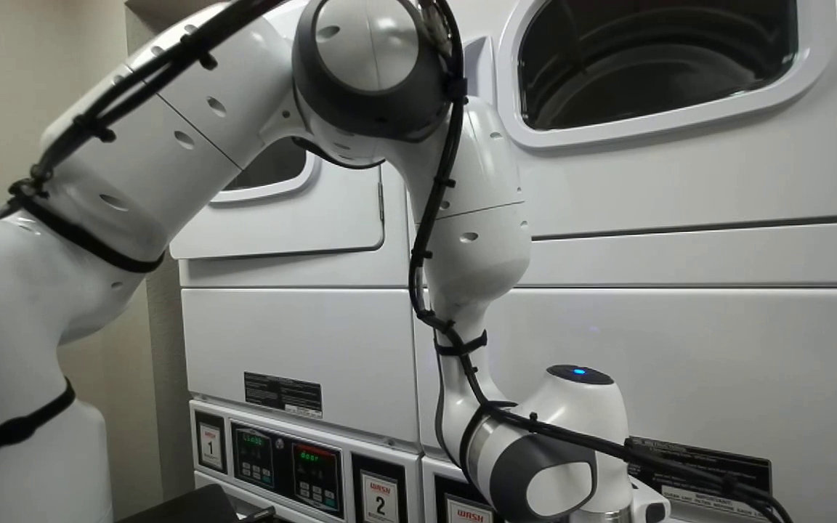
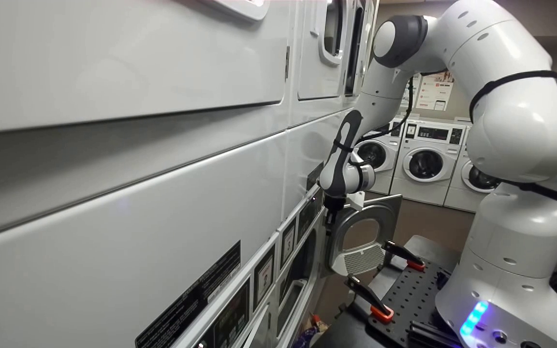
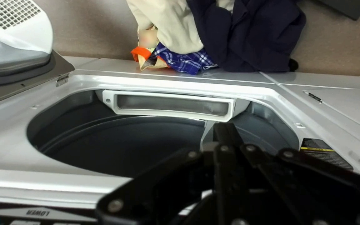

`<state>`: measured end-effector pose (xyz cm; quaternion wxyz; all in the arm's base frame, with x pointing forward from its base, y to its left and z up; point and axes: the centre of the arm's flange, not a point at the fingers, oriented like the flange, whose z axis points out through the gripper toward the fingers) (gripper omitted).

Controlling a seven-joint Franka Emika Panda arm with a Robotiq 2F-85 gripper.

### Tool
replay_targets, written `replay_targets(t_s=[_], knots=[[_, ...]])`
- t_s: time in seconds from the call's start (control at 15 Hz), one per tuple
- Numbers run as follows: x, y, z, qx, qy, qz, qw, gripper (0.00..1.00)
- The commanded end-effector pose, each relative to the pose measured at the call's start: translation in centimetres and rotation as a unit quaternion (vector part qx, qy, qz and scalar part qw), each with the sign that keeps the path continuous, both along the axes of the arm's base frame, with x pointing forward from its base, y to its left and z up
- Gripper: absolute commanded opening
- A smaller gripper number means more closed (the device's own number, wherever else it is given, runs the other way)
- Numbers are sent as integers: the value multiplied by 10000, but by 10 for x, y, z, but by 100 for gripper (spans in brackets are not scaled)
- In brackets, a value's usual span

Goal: Turn on the washing machine

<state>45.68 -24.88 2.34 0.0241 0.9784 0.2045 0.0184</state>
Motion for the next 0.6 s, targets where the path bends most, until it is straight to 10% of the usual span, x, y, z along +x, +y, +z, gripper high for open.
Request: replay_targets(t_s=[0.0, 0.53], knots=[[4, -4, 5, 227, -377, -135, 9989, 0], [-27, -17, 19, 813, -1489, -362, 9848, 0]])
